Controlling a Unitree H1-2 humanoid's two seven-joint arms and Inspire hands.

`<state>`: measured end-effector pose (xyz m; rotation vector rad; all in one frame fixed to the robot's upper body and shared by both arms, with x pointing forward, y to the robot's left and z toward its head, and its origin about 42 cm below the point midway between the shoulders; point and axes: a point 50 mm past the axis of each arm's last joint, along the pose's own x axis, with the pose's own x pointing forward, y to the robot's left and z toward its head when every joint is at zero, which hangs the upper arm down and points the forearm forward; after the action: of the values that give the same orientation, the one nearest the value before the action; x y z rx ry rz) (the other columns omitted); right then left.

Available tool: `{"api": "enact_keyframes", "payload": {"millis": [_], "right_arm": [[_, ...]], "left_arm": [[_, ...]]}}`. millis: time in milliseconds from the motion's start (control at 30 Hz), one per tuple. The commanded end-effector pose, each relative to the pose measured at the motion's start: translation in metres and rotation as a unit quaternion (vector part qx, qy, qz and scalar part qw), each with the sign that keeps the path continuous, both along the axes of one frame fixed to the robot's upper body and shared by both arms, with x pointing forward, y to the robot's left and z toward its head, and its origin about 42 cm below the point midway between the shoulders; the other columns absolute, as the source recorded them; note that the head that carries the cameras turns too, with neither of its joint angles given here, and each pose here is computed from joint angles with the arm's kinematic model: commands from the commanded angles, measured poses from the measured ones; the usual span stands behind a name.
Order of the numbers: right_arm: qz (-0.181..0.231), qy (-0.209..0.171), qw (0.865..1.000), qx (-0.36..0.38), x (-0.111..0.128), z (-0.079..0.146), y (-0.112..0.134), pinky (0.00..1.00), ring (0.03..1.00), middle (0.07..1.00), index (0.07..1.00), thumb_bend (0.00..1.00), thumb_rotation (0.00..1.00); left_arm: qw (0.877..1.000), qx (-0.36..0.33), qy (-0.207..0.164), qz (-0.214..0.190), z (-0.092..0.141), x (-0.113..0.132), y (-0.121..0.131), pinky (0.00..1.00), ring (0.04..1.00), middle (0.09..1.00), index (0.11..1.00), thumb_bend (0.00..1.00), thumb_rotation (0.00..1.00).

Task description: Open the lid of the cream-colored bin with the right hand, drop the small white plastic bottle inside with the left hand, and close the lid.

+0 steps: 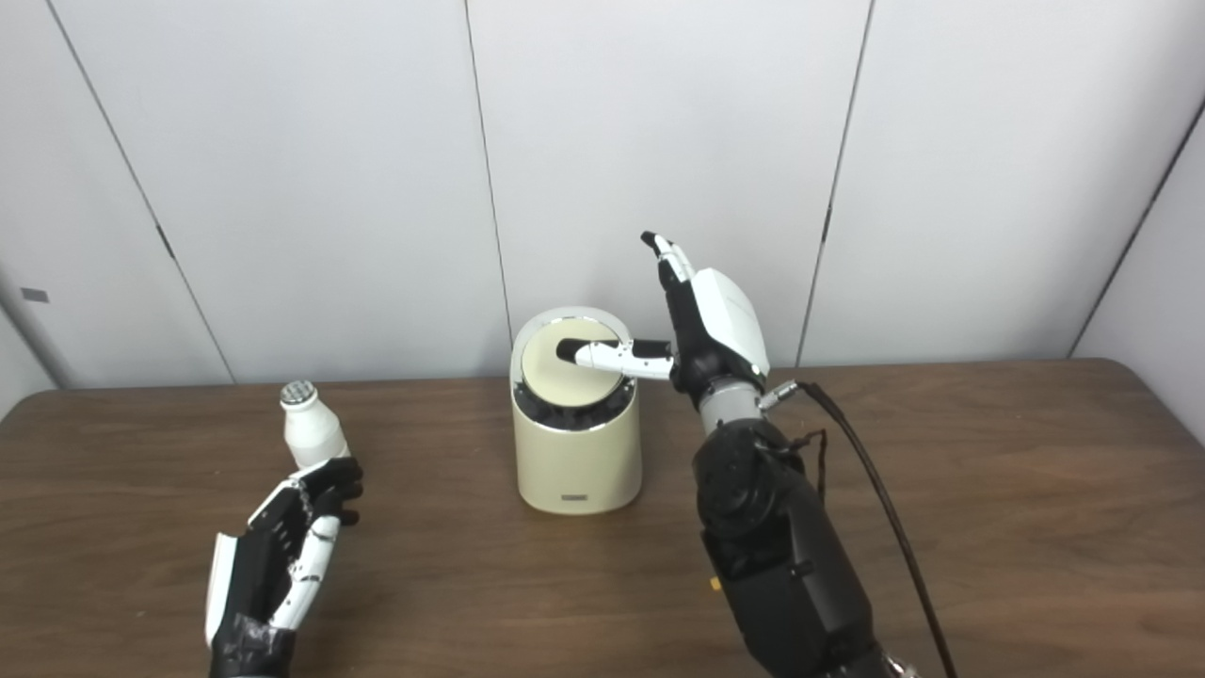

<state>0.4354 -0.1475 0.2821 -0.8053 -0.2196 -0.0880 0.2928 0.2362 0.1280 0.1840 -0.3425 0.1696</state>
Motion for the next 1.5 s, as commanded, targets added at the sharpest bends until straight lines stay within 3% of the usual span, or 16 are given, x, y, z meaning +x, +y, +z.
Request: {"api": "enact_keyframes", "payload": {"millis": [0, 367, 800, 967, 1200, 1267, 1333, 1467], "right_arm": [[0.003, -0.038, 0.999, -0.007, 0.004, 0.027, 0.008, 0.86, 0.944, 0.972, 0.966, 1.0, 0.56], [-0.002, -0.021, 0.999, -0.031, 0.012, 0.014, 0.013, 0.93, 0.969, 0.983, 0.974, 1.0, 0.48], [-0.01, -0.027, 0.998, -0.059, 0.014, 0.005, 0.01, 0.88, 0.939, 0.956, 0.949, 1.0, 0.27], [-0.007, -0.031, 0.998, -0.059, 0.013, 0.006, 0.009, 0.87, 0.938, 0.952, 0.943, 0.94, 0.08], [-0.009, -0.031, 0.998, -0.061, 0.013, 0.006, 0.009, 0.84, 0.92, 0.937, 0.924, 0.91, 0.0], [-0.003, -0.028, 0.999, -0.042, 0.012, 0.006, 0.008, 0.83, 0.918, 0.936, 0.923, 0.92, 0.11], [0.002, -0.02, 1.0, -0.022, 0.011, 0.006, 0.008, 0.79, 0.909, 0.937, 0.925, 0.94, 0.33], [0.012, -0.012, 1.0, -0.004, 0.009, 0.007, 0.008, 0.71, 0.871, 0.919, 0.918, 0.97, 0.66]], "left_arm": [[1.0, -0.009, -0.012, -0.006, 0.002, 0.003, -0.008, 0.63, 0.715, 0.734, 0.723, 0.46, 0.68], [1.0, -0.013, -0.013, -0.007, 0.004, 0.003, -0.011, 0.63, 0.727, 0.738, 0.724, 0.44, 0.66], [1.0, -0.016, -0.013, -0.006, 0.003, 0.003, -0.012, 0.63, 0.73, 0.741, 0.724, 0.44, 0.66], [1.0, -0.012, -0.013, -0.006, 0.004, 0.003, -0.012, 0.63, 0.73, 0.741, 0.725, 0.44, 0.66], [1.0, -0.015, -0.012, -0.009, 0.004, 0.002, -0.011, 0.63, 0.733, 0.743, 0.726, 0.44, 0.65], [1.0, -0.014, -0.012, -0.008, 0.004, 0.002, -0.011, 0.62, 0.726, 0.739, 0.723, 0.44, 0.65], [1.0, -0.014, -0.012, -0.008, 0.004, 0.003, -0.011, 0.62, 0.725, 0.738, 0.723, 0.46, 0.65], [1.0, -0.018, -0.012, -0.008, 0.004, 0.003, -0.011, 0.63, 0.722, 0.736, 0.719, 0.45, 0.64]]}}
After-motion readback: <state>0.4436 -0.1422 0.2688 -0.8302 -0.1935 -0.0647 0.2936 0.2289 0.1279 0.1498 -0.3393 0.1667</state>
